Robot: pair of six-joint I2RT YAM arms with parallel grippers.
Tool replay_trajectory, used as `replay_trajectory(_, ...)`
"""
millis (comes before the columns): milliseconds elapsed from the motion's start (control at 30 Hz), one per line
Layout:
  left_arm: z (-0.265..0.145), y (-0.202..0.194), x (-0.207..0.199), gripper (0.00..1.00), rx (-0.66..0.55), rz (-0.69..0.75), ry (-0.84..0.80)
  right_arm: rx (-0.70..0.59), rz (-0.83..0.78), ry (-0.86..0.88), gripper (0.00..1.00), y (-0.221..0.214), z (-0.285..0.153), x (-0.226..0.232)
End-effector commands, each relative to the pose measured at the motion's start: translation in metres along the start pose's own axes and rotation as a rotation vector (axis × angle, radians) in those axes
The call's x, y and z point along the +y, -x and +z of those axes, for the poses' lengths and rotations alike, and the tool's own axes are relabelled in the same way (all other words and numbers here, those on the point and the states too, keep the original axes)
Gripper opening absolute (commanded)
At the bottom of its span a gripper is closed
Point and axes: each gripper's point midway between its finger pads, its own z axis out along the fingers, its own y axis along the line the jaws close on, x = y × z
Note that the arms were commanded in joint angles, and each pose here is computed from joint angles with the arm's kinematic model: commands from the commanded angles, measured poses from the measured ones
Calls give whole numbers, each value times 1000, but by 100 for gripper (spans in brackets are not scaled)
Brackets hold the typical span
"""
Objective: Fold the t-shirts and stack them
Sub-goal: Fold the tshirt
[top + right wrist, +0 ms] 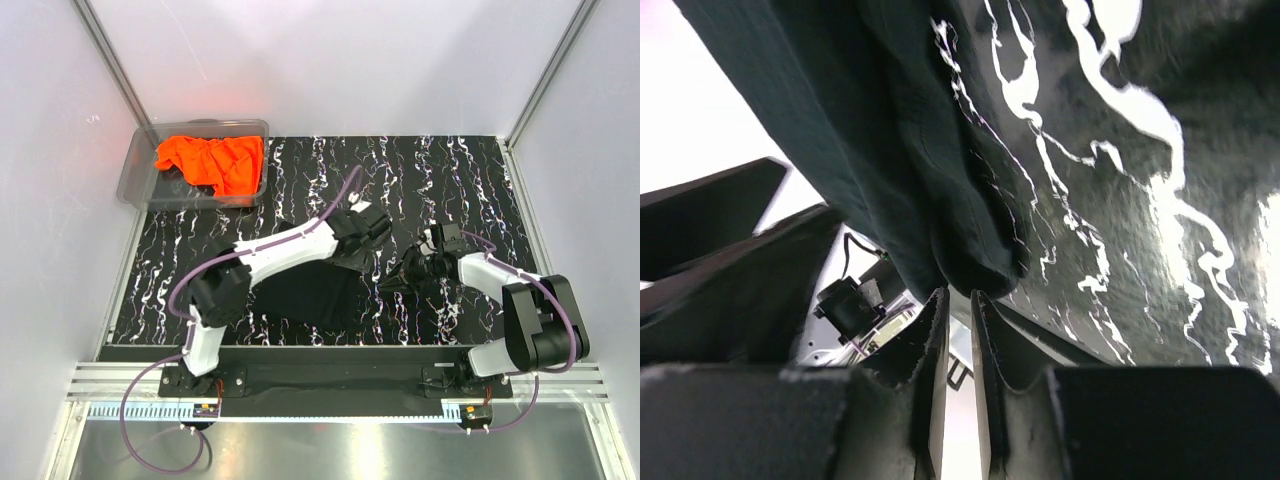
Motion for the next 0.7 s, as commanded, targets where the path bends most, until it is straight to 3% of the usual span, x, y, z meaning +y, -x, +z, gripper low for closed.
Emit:
replay_trajectory(0, 0, 12, 6, 63, -55, 49, 84, -2, -49, 68, 20, 8, 0, 17)
replay_trajectory(200, 21, 6, 5, 59, -18, 90, 114, 30, -19, 65, 20, 6, 9, 7)
replay_trajectory(467, 35, 3, 2, 39, 10, 131, 124, 43, -17, 68, 18, 16, 18, 8)
replay_trajectory(667, 33, 7, 4, 8, 6, 144, 127, 54, -10, 82, 17, 24, 24, 14)
